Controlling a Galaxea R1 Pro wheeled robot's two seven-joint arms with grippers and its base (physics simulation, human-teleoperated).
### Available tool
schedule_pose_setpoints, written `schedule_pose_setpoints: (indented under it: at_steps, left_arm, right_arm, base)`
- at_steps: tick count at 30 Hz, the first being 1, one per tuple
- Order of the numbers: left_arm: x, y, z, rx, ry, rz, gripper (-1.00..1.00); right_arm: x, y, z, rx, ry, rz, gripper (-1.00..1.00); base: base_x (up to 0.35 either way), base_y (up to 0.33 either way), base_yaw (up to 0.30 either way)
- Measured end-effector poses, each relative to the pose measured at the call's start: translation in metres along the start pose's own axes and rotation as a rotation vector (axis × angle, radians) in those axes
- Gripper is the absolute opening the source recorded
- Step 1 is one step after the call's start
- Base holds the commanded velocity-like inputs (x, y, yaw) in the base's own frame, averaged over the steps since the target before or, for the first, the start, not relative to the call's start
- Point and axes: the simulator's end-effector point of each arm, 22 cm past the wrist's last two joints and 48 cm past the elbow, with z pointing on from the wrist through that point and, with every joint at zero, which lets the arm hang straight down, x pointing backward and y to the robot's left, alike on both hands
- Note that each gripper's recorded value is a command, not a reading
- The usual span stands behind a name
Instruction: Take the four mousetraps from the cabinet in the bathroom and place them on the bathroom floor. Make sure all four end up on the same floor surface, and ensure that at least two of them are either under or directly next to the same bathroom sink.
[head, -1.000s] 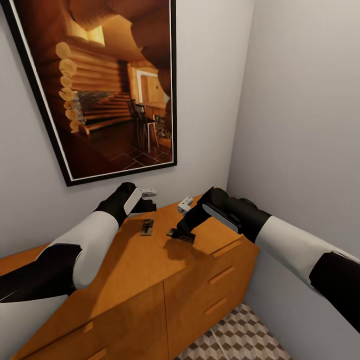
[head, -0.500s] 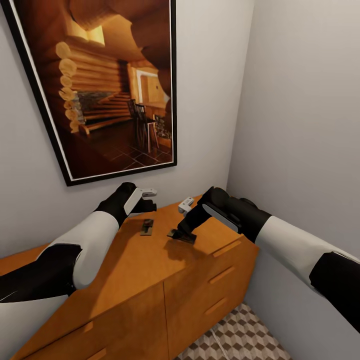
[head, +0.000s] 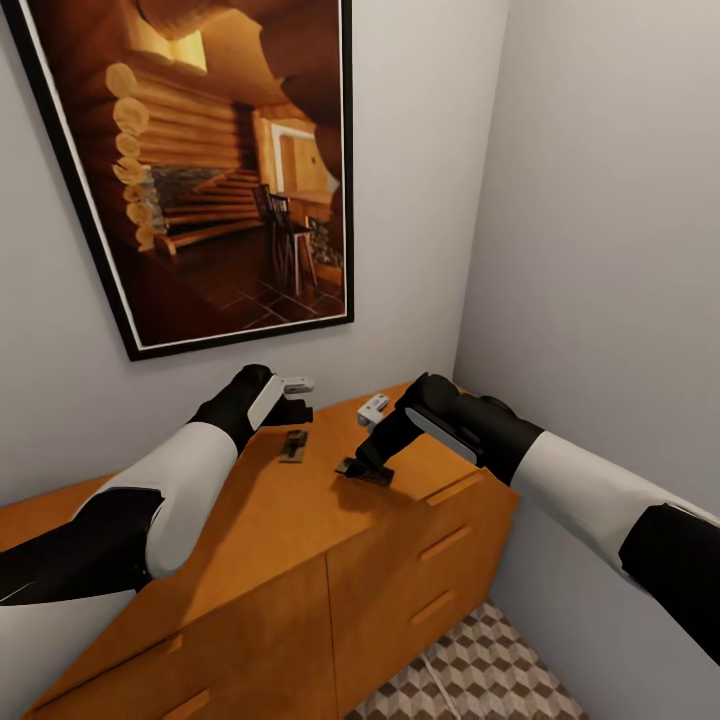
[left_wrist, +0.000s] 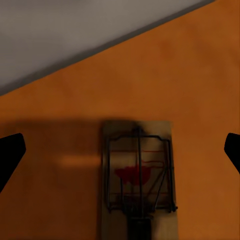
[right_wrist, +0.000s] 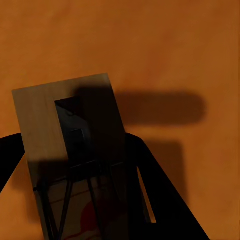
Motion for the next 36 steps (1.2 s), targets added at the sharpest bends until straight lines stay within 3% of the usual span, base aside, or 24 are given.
schedule_pose_setpoints:
  at_steps: [10,16,21,25,36]
  left_arm:
    - [0.001,0.0,0.001,-0.001,0.0,0.0,1.0]
    - [0.003,0.0,0.002,-0.001,0.002,0.0,1.0]
    - [0.005,0.001,0.004,-0.001,0.006,0.0,1.0]
    - [0.006,0.001,0.004,-0.001,0.006,0.0,1.0]
    - [0.017,0.004,0.015,-0.004,0.008,-0.002,1.0]
  right_arm:
    - [-0.004,0.006,-0.001,-0.01,-0.011,-0.012,-1.0]
    - [-0.034,0.031,-0.021,-0.048,-0.097,-0.064,-1.0]
    - [-0.066,0.028,-0.051,-0.071,-0.211,-0.025,-1.0]
    - [-0.072,0.021,-0.06,-0.071,-0.238,-0.005,-1.0]
    - [-0.061,0.013,-0.054,-0.063,-0.244,0.009,-1.0]
  base:
    - [0.0,0.0,0.0]
    - [0.0,0.0,0.0]
    - [0.0,0.0,0.0]
    - [0.0,0.0,0.0]
    - [0.0,0.0,0.0]
